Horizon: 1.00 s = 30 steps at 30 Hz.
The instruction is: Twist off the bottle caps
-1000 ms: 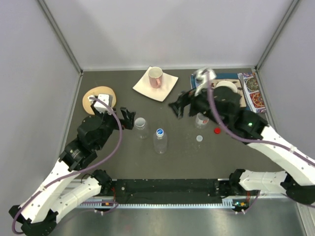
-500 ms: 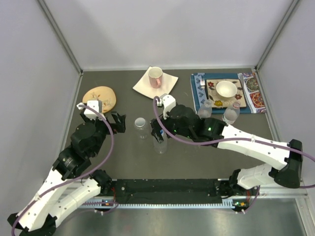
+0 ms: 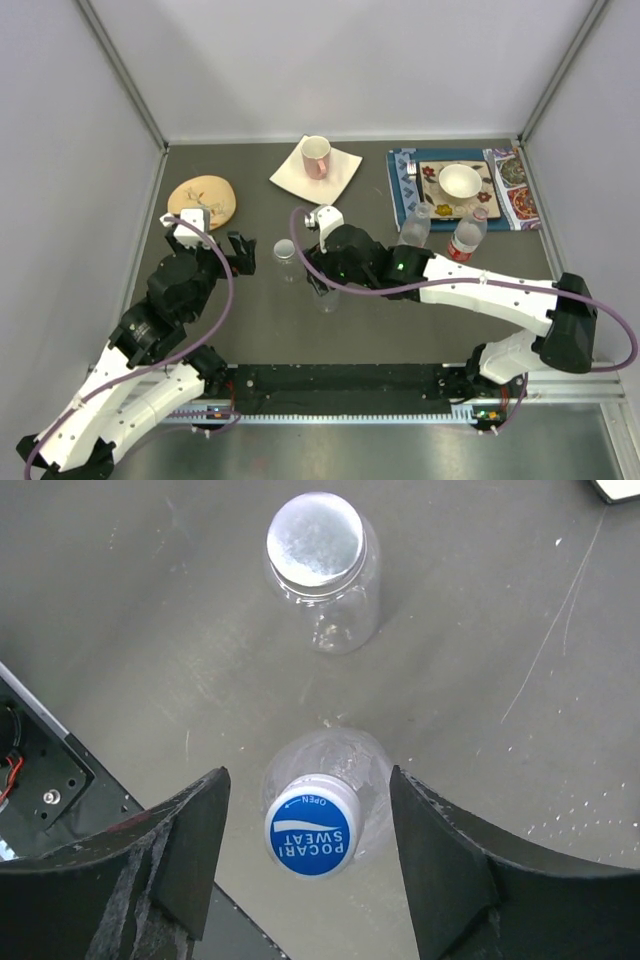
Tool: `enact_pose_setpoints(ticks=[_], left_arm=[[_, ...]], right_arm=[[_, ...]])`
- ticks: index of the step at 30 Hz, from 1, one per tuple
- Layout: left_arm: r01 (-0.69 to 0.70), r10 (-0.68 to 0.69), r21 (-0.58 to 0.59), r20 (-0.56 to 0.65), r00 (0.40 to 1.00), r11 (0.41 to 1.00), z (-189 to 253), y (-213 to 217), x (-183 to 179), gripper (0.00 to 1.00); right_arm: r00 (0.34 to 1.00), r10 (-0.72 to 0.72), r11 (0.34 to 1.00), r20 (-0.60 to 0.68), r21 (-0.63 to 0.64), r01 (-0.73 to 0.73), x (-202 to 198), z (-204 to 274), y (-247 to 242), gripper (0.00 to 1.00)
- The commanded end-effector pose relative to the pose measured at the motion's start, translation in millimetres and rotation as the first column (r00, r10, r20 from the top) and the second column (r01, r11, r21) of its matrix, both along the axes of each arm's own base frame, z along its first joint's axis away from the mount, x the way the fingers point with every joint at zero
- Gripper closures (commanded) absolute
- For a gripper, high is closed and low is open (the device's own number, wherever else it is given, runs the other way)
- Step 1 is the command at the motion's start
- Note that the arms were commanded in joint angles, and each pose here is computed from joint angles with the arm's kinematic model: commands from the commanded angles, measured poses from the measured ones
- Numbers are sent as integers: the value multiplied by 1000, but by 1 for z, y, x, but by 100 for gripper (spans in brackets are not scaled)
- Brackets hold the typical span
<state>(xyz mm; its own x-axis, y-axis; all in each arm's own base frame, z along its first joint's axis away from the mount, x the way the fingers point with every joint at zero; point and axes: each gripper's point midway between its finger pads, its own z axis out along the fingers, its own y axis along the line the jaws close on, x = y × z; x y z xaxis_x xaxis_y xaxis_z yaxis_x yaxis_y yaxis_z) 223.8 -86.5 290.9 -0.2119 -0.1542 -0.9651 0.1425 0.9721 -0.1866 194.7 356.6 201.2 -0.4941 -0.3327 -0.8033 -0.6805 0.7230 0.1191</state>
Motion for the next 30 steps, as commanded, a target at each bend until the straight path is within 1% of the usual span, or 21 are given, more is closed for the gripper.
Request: enact_pose_setpoints(ticks=[1, 2, 5, 6, 8, 9, 10, 11, 12, 15, 16, 18, 19, 21, 22, 24, 25, 26, 27, 28, 30], left_arm=[[4, -4, -17, 11, 1000, 1000, 0, -1, 0, 1], [7, -7, -15, 9, 1000, 1000, -1, -2, 0, 1], [9, -9, -17, 5, 1000, 1000, -3, -3, 1, 1], [12, -12, -17, 4, 1000, 1000, -3, -4, 1, 1], [12, -12, -17, 4, 1000, 1000, -4, -4, 1, 1], [9, -9, -16, 4, 1000, 1000, -4, -4, 1, 1], [11, -11, -17, 5, 1000, 1000, -3, -4, 1, 1], [10, -10, -13, 6, 1000, 1000, -2, -4, 2, 1], [11, -11, -9, 8, 1000, 1000, -1, -4, 2, 1], [28, -28, -12, 44, 999, 1000, 13, -7, 4, 1], [36, -35, -21, 68, 997, 999, 24, -8, 4, 1], [64, -59, -44, 111, 992, 997, 42, -15, 6, 1], [78, -68, -67, 145, 987, 995, 59, -17, 6, 1], [130, -108, -100, 201, 974, 987, 83, -29, 9, 1], [151, -121, -115, 235, 964, 982, 100, -32, 8, 1], [184, -159, -99, 218, 963, 978, 105, -46, 19, 1], [217, -184, -130, 228, 956, 968, 120, -52, 19, 1], [262, -234, -133, 197, 952, 956, 116, -66, 26, 1], [286, -251, -158, 205, 946, 945, 122, -65, 30, 1], [474, -421, -218, 249, 872, 853, 136, -94, 15, 1], [559, -488, -272, 289, 824, 783, 147, -103, 14, 1]], right_arm=[[999, -34, 999, 21, 40, 33, 3, 7, 4, 37], [999, -36, 999, 21, 38, 35, 2, 6, 4, 38], [999, -50, 998, 16, 35, 50, 3, 2, 0, 48], [999, -50, 998, 15, 36, 49, 2, 2, -1, 58], [999, -49, 998, 17, 39, 48, 1, 4, -3, 67], [999, -50, 998, 19, 46, 49, 1, 7, -4, 76], [999, -49, 998, 19, 49, 48, 0, 10, -5, 81], [998, -50, 997, 23, 62, 48, -1, 16, -7, 84], [998, -56, 994, 39, 94, 52, -2, 31, -11, 91], [988, -100, 986, 115, 147, 83, 5, 77, -25, 98], [980, -116, 978, 164, 193, 84, 7, 110, -32, 100], [961, -171, 967, 218, 223, 122, 13, 140, -48, 100], [948, -198, 953, 249, 273, 127, 15, 171, -56, 100], [936, -240, 942, 258, 294, 161, 22, 191, -69, 100], [930, -271, 925, 249, 336, 179, 25, 208, -74, 100], [936, -297, 899, 188, 384, 209, 35, 216, -83, 100], [945, -288, 887, 157, 417, 201, 35, 222, -84, 100], [964, -244, 874, 103, 455, 173, 38, 223, -86, 100], [971, -233, 852, 53, 493, 178, 38, 225, -84, 100], [974, -226, 845, 33, 504, 179, 39, 223, -86, 100], [980, -197, 831, 10, 532, 162, 36, 225, -88, 100]])
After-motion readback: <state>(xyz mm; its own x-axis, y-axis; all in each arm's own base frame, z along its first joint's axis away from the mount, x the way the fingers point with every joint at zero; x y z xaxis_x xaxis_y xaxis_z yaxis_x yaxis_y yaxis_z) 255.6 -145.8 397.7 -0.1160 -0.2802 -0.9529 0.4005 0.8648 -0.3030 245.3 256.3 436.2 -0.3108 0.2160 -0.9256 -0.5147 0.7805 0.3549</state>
